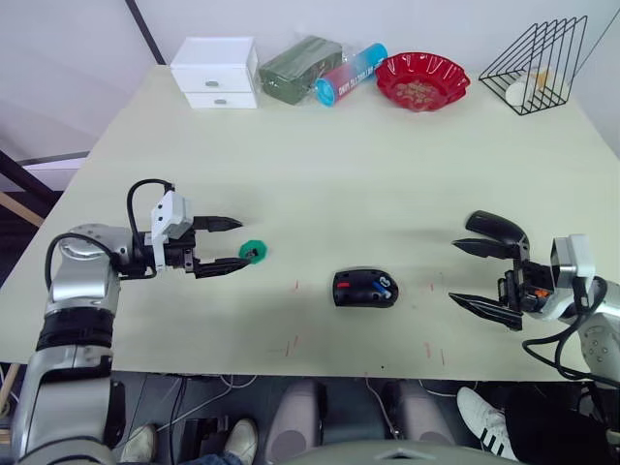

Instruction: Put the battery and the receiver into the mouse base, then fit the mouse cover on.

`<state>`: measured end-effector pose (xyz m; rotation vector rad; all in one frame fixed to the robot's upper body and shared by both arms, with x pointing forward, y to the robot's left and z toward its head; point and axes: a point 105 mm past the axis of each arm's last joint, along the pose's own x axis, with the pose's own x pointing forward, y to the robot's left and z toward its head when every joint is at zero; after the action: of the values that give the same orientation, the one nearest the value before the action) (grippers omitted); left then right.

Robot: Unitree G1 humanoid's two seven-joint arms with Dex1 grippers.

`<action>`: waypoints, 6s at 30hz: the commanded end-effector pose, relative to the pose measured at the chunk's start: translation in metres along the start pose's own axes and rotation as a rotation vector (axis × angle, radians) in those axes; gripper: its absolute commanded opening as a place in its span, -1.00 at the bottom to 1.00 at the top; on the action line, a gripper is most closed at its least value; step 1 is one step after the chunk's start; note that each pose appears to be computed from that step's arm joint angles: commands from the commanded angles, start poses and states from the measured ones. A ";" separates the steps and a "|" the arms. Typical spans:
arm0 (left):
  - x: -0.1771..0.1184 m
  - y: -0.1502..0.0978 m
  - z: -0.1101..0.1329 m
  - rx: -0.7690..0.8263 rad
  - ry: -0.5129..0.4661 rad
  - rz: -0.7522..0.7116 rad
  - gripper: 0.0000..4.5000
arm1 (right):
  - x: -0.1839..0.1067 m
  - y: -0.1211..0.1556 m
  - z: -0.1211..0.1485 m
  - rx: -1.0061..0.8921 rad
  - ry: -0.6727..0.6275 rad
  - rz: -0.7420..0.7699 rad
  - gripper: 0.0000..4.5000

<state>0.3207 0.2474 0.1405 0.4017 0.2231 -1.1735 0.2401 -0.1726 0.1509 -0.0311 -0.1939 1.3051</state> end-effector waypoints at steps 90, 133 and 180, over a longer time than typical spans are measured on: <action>0.001 0.006 -0.041 -0.070 0.134 0.043 -0.38 | 0.001 0.005 -0.006 -0.043 0.003 -0.015 1.00; 0.010 0.002 0.038 0.206 0.130 -0.173 -0.97 | 0.004 0.001 0.006 -0.064 -0.051 0.036 1.00; 0.126 -0.060 0.140 0.523 -0.114 -0.418 -0.97 | 0.109 -0.015 0.024 1.024 0.238 -0.185 1.00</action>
<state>0.3097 0.0699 0.2016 0.7406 -0.0789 -1.6561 0.2785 -0.0748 0.1788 0.6635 0.7110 1.0593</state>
